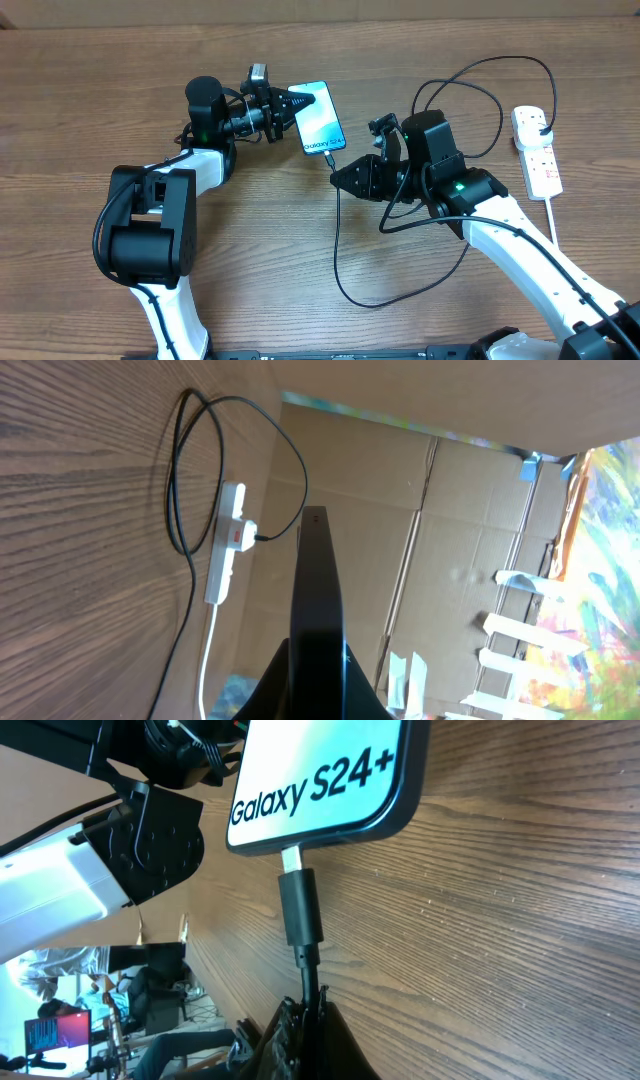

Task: Plug charger to phone and switch on socket
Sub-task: 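Push the plug into the phone's port with the right gripper, then open the right gripper and pull it away from the plug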

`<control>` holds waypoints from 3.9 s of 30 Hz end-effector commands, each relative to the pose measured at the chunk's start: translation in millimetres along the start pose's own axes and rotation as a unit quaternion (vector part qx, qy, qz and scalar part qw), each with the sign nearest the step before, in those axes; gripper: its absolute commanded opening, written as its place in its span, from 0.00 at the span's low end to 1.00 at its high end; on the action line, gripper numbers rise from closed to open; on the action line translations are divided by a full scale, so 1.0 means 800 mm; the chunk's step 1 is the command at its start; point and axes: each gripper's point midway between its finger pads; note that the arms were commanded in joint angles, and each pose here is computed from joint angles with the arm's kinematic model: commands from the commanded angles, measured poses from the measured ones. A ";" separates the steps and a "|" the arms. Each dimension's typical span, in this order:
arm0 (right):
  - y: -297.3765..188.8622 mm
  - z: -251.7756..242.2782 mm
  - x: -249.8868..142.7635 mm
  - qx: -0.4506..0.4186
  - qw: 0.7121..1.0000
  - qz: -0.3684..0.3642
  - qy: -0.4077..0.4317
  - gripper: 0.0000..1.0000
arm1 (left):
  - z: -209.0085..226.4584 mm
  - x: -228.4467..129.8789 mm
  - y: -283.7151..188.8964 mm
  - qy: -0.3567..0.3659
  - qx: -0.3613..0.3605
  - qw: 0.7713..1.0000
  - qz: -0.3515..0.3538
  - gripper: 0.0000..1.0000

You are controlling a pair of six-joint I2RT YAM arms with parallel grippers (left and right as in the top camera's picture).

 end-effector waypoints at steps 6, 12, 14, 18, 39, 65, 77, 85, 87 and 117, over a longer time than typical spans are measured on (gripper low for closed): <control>0.012 -0.015 0.005 -0.013 1.000 -0.002 0.019 0.04 | -0.016 -0.002 0.007 0.020 -0.008 1.000 0.010 0.05; 0.012 -0.014 0.006 -0.011 1.000 -0.003 0.020 0.04 | -0.016 -0.004 0.007 0.048 -0.009 0.999 0.013 0.04; 0.012 -0.011 0.004 -0.005 1.000 0.002 0.019 0.04 | -0.016 -0.004 0.007 0.057 -0.009 0.998 0.014 0.05; 0.012 -0.009 0.003 -0.001 1.000 0.006 0.019 0.04 | -0.016 -0.007 0.007 0.071 -0.009 0.997 0.021 0.04; 0.013 -0.006 0.016 0.002 1.000 -0.017 0.006 0.04 | -0.015 -0.017 0.011 0.090 -0.010 0.995 0.039 0.05; 0.013 -0.010 0.031 -0.010 0.999 -0.046 0.000 0.04 | -0.013 -0.075 0.018 0.124 -0.022 0.980 0.156 0.05; 0.012 -0.015 0.029 -0.019 0.999 -0.043 0.007 0.04 | -0.013 -0.075 0.017 0.125 -0.022 0.980 0.156 0.04; 0.005 -0.015 0.045 -0.011 0.998 -0.064 0.007 0.04 | -0.013 -0.078 0.017 0.126 -0.023 0.978 0.162 0.04; 0.005 -0.014 0.046 -0.010 0.998 -0.065 0.006 0.04 | -0.013 -0.079 0.018 0.128 -0.023 0.978 0.163 0.04; -0.005 -0.009 0.014 -0.005 1.000 -0.019 -0.001 0.68 | -0.013 -0.074 0.022 0.145 -0.024 0.978 0.148 0.04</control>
Point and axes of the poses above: each gripper's point midway between its finger pads, its own y axis out along the fingers, its own z axis along the line the jaws close on, x = y × z, and after that the axes turned 5 degrees about y, right-handed
